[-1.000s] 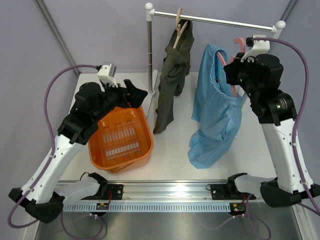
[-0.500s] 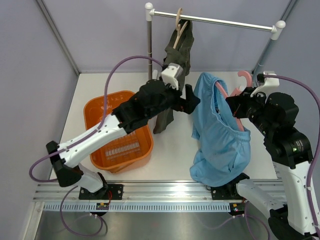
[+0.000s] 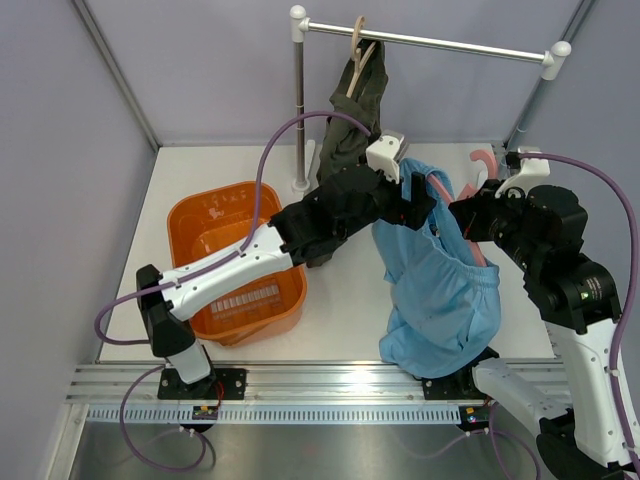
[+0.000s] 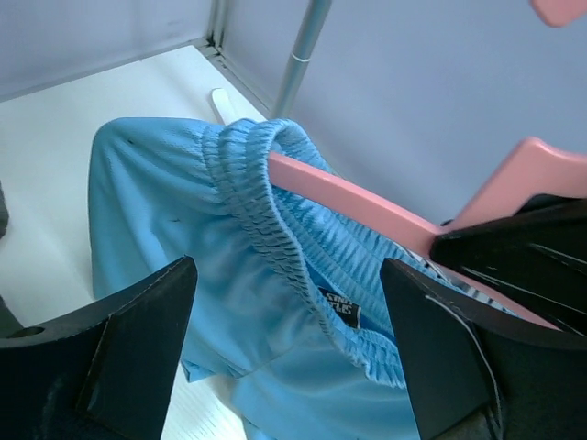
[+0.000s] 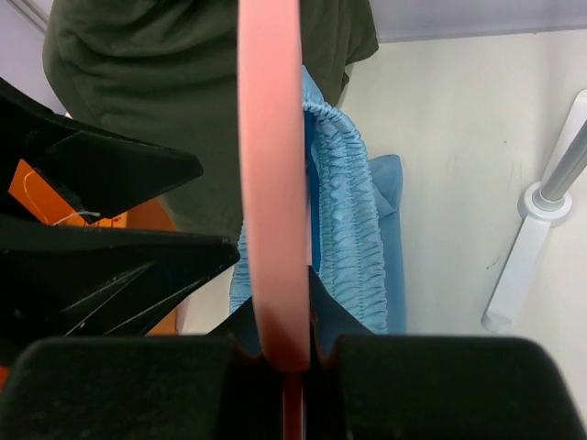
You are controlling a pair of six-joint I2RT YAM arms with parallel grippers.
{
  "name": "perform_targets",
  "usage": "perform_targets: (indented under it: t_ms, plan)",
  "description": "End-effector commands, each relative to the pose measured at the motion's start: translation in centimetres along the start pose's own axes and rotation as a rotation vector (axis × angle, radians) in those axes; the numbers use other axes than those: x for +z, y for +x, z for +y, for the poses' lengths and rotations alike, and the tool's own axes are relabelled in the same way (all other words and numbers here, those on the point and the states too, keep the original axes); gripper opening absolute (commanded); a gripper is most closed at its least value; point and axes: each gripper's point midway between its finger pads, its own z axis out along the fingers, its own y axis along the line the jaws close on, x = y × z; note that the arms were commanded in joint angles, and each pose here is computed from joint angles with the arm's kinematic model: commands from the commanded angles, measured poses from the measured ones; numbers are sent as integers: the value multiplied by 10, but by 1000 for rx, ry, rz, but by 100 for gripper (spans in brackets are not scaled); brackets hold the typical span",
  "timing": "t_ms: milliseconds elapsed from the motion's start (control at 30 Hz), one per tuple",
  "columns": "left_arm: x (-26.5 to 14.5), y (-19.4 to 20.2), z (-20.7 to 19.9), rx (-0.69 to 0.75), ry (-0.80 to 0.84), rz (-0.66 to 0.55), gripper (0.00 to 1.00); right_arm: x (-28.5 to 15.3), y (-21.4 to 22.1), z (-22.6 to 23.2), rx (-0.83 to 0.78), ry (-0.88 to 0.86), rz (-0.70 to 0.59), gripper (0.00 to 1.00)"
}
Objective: Remove the shorts from the hanger
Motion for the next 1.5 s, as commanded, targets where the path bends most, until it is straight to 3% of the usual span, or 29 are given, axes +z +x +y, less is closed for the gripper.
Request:
perform_targets:
  t_ms: [0, 200, 433, 567, 600, 700, 767, 1067, 1467]
  plan:
    - [6, -28, 0, -4, -30, -95, 84, -10, -24, 13, 2, -52, -81, 0]
    - [26, -15, 7, 22, -71, -64, 80, -14, -29, 17, 2, -68, -87, 0]
    - [35, -7, 17, 46, -123, -52, 61, -13, -31, 19, 2, -75, -88, 0]
    - [34, -11, 26, 73, -162, -69, 34, -13, -30, 19, 3, -77, -83, 0]
    - [33, -18, 31, 85, -184, -85, 22, -14, -29, 19, 3, -79, -79, 0]
    - [33, -30, 42, 95, -222, -104, 5, -17, -28, 22, 5, -96, -72, 0]
    - [39, -41, 59, 83, -255, -107, 0, -20, -29, 25, 7, -112, -72, 0]
    - [64, -59, 108, 55, -338, -133, 0, -43, -34, 33, 12, -154, -87, 0]
    - [88, -20, 135, 69, -351, -20, 0, -61, -52, 34, 11, -146, -155, 0]
